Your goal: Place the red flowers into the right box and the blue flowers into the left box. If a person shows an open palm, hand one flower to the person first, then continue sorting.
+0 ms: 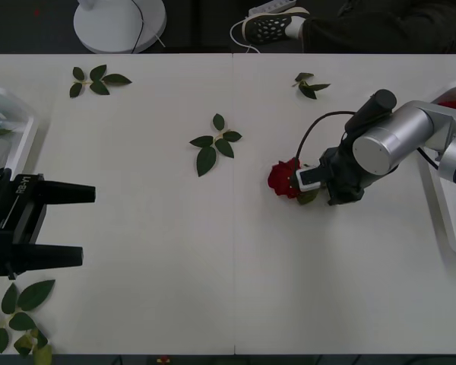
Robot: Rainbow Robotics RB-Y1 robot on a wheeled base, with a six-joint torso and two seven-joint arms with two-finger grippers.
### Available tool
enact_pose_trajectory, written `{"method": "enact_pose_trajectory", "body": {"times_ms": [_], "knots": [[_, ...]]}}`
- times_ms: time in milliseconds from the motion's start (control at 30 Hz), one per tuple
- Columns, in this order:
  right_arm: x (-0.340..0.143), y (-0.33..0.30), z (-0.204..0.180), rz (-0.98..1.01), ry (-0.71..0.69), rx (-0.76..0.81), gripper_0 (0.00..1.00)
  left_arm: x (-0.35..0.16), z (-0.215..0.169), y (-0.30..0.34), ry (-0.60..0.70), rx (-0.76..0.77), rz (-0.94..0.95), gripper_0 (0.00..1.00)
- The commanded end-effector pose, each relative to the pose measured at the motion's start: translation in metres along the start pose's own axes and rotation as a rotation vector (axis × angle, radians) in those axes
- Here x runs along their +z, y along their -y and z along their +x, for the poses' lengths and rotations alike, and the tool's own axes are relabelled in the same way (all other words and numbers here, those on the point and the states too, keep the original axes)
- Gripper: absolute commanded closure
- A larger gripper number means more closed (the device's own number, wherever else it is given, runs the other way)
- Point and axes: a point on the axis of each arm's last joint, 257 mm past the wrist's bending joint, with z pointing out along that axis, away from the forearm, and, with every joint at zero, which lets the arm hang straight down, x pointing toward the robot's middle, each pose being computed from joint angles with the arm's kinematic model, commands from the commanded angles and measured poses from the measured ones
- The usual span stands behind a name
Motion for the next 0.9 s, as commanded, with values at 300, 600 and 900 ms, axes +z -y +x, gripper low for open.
{"method": "enact_pose_trajectory", "body": {"times_ms": [300,600,900], "knots": [[-0.051,0.026,0.015,0.098,0.021,-0.027,0.00,-0.001,-0.020,-0.011,0.053,-0.034,-0.021,0.00],[-0.029,0.030,0.006,0.099,-0.005,-0.051,0.00,-0.001,-0.020,-0.011,0.053,-0.034,-0.021,0.00],[-0.008,0.027,-0.003,0.081,-0.011,-0.037,0.00,-0.001,-0.020,-0.011,0.053,-0.034,-0.021,0.00]]}}
